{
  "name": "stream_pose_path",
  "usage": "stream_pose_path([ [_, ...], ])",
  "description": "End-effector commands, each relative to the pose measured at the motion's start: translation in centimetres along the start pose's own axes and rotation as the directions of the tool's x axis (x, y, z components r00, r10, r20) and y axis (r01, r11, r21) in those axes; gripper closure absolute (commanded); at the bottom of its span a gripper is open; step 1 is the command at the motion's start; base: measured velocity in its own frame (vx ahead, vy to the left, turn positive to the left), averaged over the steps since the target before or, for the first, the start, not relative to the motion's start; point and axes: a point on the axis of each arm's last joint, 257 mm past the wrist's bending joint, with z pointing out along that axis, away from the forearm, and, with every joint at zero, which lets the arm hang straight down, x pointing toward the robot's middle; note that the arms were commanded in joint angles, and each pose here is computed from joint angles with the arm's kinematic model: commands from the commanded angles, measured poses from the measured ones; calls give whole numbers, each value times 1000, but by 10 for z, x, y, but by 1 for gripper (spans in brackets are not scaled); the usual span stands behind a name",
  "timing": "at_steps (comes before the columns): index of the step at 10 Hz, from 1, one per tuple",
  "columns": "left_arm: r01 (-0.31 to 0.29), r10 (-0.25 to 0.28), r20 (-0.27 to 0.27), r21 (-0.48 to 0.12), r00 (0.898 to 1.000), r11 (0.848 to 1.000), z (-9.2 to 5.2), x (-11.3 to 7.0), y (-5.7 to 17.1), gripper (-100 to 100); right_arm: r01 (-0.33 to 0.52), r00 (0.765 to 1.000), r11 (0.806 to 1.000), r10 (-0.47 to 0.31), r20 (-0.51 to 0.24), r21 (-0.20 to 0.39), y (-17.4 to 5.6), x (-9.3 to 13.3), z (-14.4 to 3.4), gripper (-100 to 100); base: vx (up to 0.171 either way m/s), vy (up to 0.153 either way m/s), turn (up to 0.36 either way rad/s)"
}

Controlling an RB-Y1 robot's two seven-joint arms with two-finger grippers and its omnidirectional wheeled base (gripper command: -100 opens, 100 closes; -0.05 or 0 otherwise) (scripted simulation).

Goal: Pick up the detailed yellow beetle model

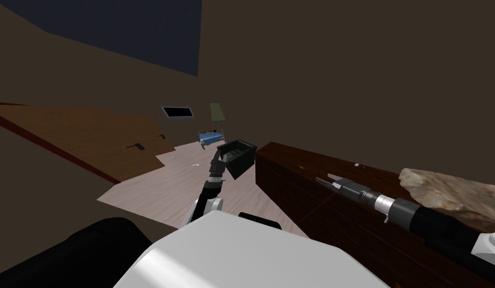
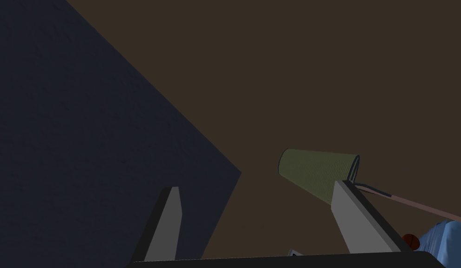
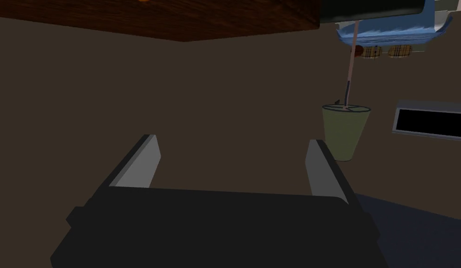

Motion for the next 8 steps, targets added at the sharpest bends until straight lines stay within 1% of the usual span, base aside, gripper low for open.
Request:
stream_pose_path([
  [1, 0, 0, 0, 0, 1000, 1000, 0, 0, 0, 0, 43, 996, 999, -42, -74, 9, -14, 15, -8, -100, 64, 43, 111],
  [2, 0, 0, 0, 0, 1000, 1000, 0, 0, 0, 0, 63, 994, 998, -62, -87, 1, -14, 12, -8, -100, 54, 45, 52],
  [3, 0, 0, 0, 0, 1000, 1000, 0, 0, 0, 0, 91, 985, 996, -89, -149, 7, -25, 26, -16, -100, 86, 61, 71],
  [4, 0, 0, 0, 0, 1000, 1000, 0, 0, 0, 0, 104, 982, 995, -102, -156, 1, -26, 24, -15, -100, 82, 43, 49],
  [6, 0, 0, 0, 0, 1000, 1000, 0, 0, 0, 0, 158, 947, 987, -152, -283, -1, -47, 51, -33, -100, 114, 58, 117],
  [7, 0, 0, 0, 0, 1000, 1000, 0, 0, 0, 0, 170, 943, 985, -165, -290, -8, -47, 49, -33, -100, 120, 49, 21],
  [8, 0, 0, 0, 0, 1000, 1000, 0, 0, 0, 0, 193, 918, 981, -185, -351, -14, -57, 62, -43, -100, 111, 38, 62],
])
